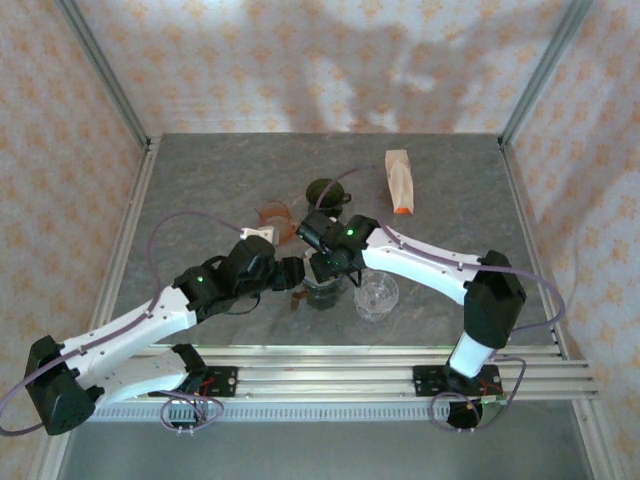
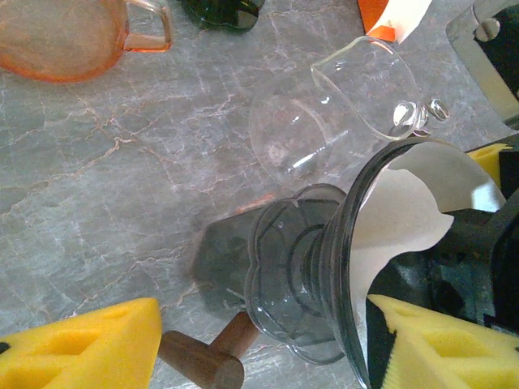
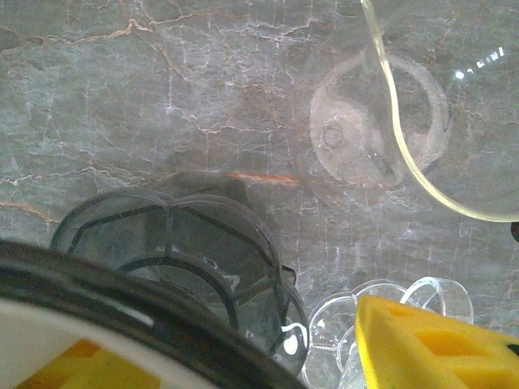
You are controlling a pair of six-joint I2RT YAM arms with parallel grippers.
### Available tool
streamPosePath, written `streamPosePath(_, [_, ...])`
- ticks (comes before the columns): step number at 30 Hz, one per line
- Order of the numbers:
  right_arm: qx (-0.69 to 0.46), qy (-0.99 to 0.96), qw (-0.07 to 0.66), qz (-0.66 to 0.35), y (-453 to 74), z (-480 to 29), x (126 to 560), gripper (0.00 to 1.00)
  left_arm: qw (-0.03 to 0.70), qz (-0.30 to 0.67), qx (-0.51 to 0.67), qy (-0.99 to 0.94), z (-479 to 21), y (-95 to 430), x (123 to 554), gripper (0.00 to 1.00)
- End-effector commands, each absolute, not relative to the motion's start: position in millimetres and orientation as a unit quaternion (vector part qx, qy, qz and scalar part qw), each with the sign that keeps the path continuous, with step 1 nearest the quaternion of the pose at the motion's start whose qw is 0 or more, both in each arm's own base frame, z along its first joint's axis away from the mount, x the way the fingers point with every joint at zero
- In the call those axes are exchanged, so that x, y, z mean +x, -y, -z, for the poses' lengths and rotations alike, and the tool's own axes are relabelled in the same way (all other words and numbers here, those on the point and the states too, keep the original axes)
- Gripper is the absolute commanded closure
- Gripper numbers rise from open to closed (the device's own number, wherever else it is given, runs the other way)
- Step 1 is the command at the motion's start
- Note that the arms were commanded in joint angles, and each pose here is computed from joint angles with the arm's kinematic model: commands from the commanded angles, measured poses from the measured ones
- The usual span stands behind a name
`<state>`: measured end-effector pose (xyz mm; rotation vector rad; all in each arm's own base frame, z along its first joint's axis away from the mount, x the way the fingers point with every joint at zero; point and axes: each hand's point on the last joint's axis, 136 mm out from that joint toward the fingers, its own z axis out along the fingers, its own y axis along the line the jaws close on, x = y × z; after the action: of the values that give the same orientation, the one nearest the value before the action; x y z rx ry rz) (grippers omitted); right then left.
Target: Place the coffee filter in the dripper
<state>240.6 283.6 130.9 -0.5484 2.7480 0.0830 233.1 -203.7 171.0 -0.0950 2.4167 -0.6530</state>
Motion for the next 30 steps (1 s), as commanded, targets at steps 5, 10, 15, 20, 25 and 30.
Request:
streamPosePath(5, [-0.175, -0.958, 0.221, -0.054, -286.9, -169.9, 248.6, 0.35, 0.312, 0.235, -0.039, -0.92, -170.9, 199.1, 234.0, 0.35])
streamPosePath(10, [-0.166, -0.954, 0.241, -0.063, -280.4, -190.0, 250.2, 0.34, 0.313, 0.237, -0.039, -0.919, -172.0, 199.9, 234.5, 0.35])
streamPosePath(15, [-0.151, -0.955, 0.245, -0.066, -265.8, -195.3, 248.9, 0.35, 0.314, 0.239, -0.039, -0.918, -173.7, 200.5, 234.9, 0.35])
streamPosePath(20, [-0.144, -0.958, 0.239, -0.058, -252.3, -190.8, 244.7, 0.37, 0.313, 0.238, -0.04, -0.919, -173.3, 200.1, 235.1, 0.35])
streamPosePath(25, [-0.133, -0.961, 0.238, -0.046, -240.2, -187.2, 245.1, 0.39, 0.313, 0.237, -0.04, -0.919, -173.4, 199.7, 234.4, 0.35])
streamPosePath(30, [-0.141, -0.96, 0.234, -0.062, -245.8, -189.6, 242.7, 0.37, 0.313, 0.238, -0.04, -0.919, -173.9, 199.8, 234.7, 0.35])
